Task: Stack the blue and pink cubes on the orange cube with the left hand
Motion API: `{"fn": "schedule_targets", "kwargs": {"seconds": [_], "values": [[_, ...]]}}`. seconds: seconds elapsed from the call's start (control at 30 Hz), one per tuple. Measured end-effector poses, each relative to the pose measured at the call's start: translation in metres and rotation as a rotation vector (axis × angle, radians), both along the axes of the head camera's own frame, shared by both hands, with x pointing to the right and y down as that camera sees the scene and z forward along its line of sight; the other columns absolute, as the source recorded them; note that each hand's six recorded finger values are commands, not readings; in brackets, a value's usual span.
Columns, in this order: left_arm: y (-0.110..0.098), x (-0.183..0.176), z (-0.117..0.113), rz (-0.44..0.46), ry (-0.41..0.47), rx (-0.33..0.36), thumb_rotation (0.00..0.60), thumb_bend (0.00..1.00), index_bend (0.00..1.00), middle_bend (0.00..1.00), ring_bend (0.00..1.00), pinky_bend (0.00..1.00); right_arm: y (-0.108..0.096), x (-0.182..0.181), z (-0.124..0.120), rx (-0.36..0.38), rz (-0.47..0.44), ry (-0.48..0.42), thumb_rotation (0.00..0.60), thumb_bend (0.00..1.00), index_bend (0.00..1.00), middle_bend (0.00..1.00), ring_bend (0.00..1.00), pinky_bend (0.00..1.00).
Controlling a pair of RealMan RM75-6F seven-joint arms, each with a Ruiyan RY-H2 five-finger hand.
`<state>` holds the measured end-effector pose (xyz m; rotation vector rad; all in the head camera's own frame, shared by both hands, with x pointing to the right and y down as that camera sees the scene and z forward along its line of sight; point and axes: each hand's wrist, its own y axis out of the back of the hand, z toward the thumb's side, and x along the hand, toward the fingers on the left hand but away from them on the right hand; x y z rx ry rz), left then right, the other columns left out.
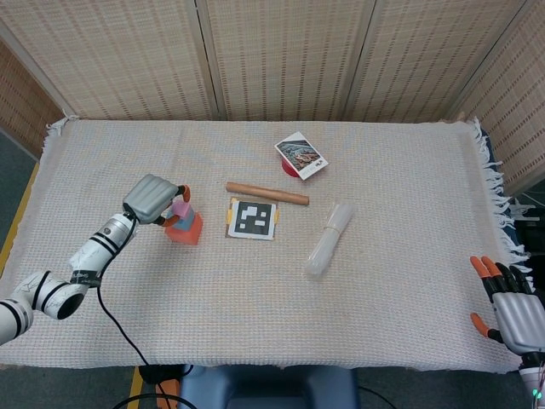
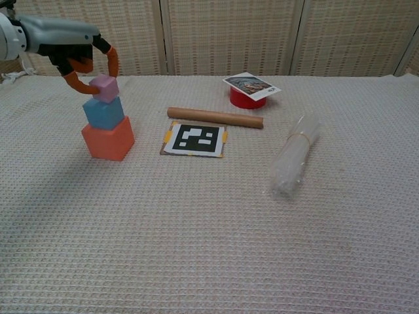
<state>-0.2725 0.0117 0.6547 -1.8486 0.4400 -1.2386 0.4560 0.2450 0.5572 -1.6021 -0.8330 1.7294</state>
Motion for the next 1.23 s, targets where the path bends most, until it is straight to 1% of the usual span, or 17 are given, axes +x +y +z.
{"fn": "schedule_targets", "kwargs": {"seconds": [0.27, 0.37, 0.57, 0.7, 0.73, 0.77, 0.8, 0.83, 0.87, 0.9, 0.97, 1.0, 1.07, 1.1, 1.2, 1.23], "values": [[-0.001, 0.000, 0.001, 0.001, -0.001, 0.004, 0.600, 0.27, 0.38, 1.00, 1.00, 1.00, 0.000, 0.001, -0.001, 0.002, 0.003, 0.000, 0.600, 0.22, 0.00, 0.00, 0.00, 0.00], [0.000, 0.000, 0.000, 0.007, 0.000, 0.009, 0.600, 0.27, 0.35, 1.00, 1.00, 1.00, -0.001, 0.001, 0.000, 0.001, 0.003, 0.002, 0.600, 0.22, 0.00, 0.00, 0.00, 0.00], [0.008, 0.000, -0.015, 0.022, 0.031, 0.030, 0.600, 0.27, 0.28, 1.00, 1.00, 1.00, 0.000, 0.000, -0.001, 0.004, 0.000, -0.003, 0.600, 0.22, 0.00, 0.00, 0.00, 0.00], [0.020, -0.011, -0.033, 0.001, 0.077, 0.063, 0.600, 0.29, 0.24, 1.00, 1.00, 1.00, 0.000, -0.003, -0.004, 0.009, -0.009, -0.014, 0.600, 0.22, 0.00, 0.00, 0.00, 0.00], [0.025, -0.016, -0.037, -0.011, 0.092, 0.071, 0.600, 0.29, 0.22, 0.96, 0.96, 0.99, 0.000, -0.003, -0.004, 0.010, -0.013, -0.018, 0.600, 0.22, 0.00, 0.00, 0.00, 0.00], [0.030, -0.021, -0.041, -0.026, 0.106, 0.078, 0.600, 0.30, 0.20, 0.86, 0.87, 0.94, 0.001, -0.005, -0.005, 0.011, -0.021, -0.023, 0.600, 0.22, 0.00, 0.00, 0.00, 0.00], [0.040, -0.031, -0.046, -0.050, 0.122, 0.089, 0.600, 0.30, 0.19, 0.68, 0.71, 0.83, 0.001, -0.006, -0.005, 0.012, -0.027, -0.028, 0.600, 0.22, 0.00, 0.00, 0.00, 0.00], [0.049, -0.041, -0.050, -0.072, 0.130, 0.095, 0.600, 0.30, 0.18, 0.48, 0.53, 0.67, 0.001, -0.007, -0.005, 0.012, -0.035, -0.033, 0.600, 0.22, 0.00, 0.00, 0.00, 0.00], [0.060, -0.052, -0.053, -0.098, 0.134, 0.100, 0.600, 0.30, 0.17, 0.37, 0.41, 0.57, 0.002, -0.010, -0.006, 0.013, -0.045, -0.039, 0.600, 0.22, 0.00, 0.00, 0.00, 0.00], [0.078, -0.069, -0.056, -0.139, 0.132, 0.105, 0.600, 0.31, 0.17, 0.25, 0.28, 0.45, 0.003, -0.011, -0.006, 0.014, -0.054, -0.045, 0.600, 0.22, 0.00, 0.00, 0.00, 0.00], [0.108, -0.096, -0.060, -0.212, 0.124, 0.110, 0.600, 0.31, 0.15, 0.14, 0.12, 0.31, 0.005, -0.016, -0.007, 0.018, -0.074, -0.060, 0.600, 0.22, 0.00, 0.00, 0.00, 0.00], [0.131, -0.114, -0.064, -0.264, 0.118, 0.116, 0.600, 0.31, 0.15, 0.11, 0.07, 0.26, 0.006, -0.018, -0.007, 0.021, -0.083, -0.067, 0.600, 0.22, 0.00, 0.00, 0.00, 0.00], [0.166, -0.137, -0.071, -0.342, 0.108, 0.130, 0.600, 0.31, 0.13, 0.06, 0.02, 0.22, 0.008, -0.022, -0.009, 0.027, -0.101, -0.085, 0.600, 0.22, 0.00, 0.00, 0.00, 0.00], [0.190, -0.152, -0.076, -0.389, 0.094, 0.138, 0.600, 0.31, 0.12, 0.04, 0.00, 0.20, 0.009, -0.023, -0.010, 0.029, -0.108, -0.092, 0.600, 0.22, 0.00, 0.00, 0.00, 0.00], [0.242, -0.173, -0.091, -0.450, 0.071, 0.151, 0.600, 0.31, 0.10, 0.02, 0.00, 0.19, 0.013, -0.026, -0.012, 0.027, -0.123, -0.113, 0.600, 0.22, 0.00, 0.00, 0.00, 0.00], [0.251, -0.176, -0.096, -0.457, 0.079, 0.156, 0.600, 0.31, 0.10, 0.02, 0.00, 0.19, 0.014, -0.027, -0.013, 0.024, -0.127, -0.116, 0.600, 0.22, 0.00, 0.00, 0.00, 0.00]]}}
